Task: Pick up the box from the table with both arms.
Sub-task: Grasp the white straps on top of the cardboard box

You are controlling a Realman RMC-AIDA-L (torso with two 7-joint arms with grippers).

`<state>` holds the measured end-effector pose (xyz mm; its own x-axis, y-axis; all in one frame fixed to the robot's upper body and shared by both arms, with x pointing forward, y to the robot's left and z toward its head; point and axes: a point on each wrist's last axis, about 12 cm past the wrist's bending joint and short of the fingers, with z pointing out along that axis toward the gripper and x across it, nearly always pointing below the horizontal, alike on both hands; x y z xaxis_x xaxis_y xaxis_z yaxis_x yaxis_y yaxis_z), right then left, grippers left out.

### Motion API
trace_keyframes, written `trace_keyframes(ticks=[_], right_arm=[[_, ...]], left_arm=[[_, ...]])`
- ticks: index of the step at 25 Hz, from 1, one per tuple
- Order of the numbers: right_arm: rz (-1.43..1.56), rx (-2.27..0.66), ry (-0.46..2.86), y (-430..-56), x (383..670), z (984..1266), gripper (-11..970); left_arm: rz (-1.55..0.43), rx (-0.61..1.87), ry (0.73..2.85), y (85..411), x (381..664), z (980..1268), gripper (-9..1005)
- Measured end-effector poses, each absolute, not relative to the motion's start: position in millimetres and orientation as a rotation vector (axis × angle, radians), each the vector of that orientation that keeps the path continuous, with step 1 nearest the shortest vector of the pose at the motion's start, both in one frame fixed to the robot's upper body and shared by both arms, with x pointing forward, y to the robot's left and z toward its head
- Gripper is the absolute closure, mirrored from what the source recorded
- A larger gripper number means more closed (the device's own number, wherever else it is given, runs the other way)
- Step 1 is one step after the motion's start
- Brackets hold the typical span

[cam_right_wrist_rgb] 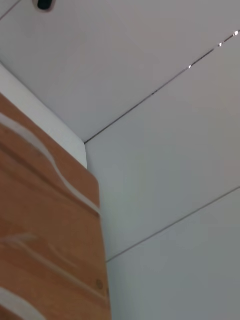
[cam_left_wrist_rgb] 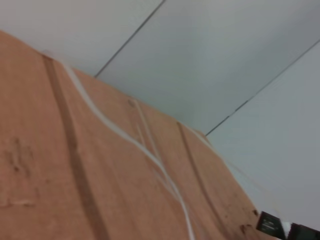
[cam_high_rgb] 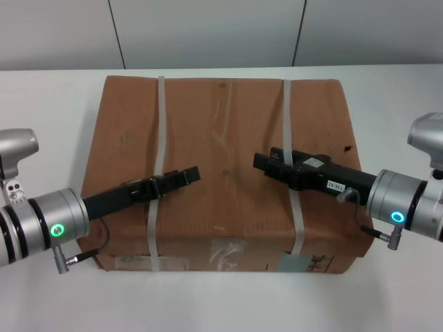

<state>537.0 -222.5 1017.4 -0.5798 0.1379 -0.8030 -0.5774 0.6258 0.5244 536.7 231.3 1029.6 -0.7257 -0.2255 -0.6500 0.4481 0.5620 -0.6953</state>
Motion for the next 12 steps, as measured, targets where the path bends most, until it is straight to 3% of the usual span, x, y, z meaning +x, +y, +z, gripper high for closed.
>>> trace_keyframes(ticks=[3, 8, 12], right_arm=[[1.009, -0.341, 1.968, -223.3, 537.5, 1016.7, 253], [1.007, -0.331, 1.967, -224.6, 537.4, 1016.5, 553], [1.005, -0.327, 1.967, -225.3, 537.0, 1016.2, 746]], left_arm=[[-1.173, 0.165, 2.081, 232.7, 537.4, 1028.1, 198], [-1.151, 0.123, 2.102, 236.0, 538.9, 1025.7, 409], [-1.143, 0.108, 2.109, 237.8, 539.8, 1025.3, 678]])
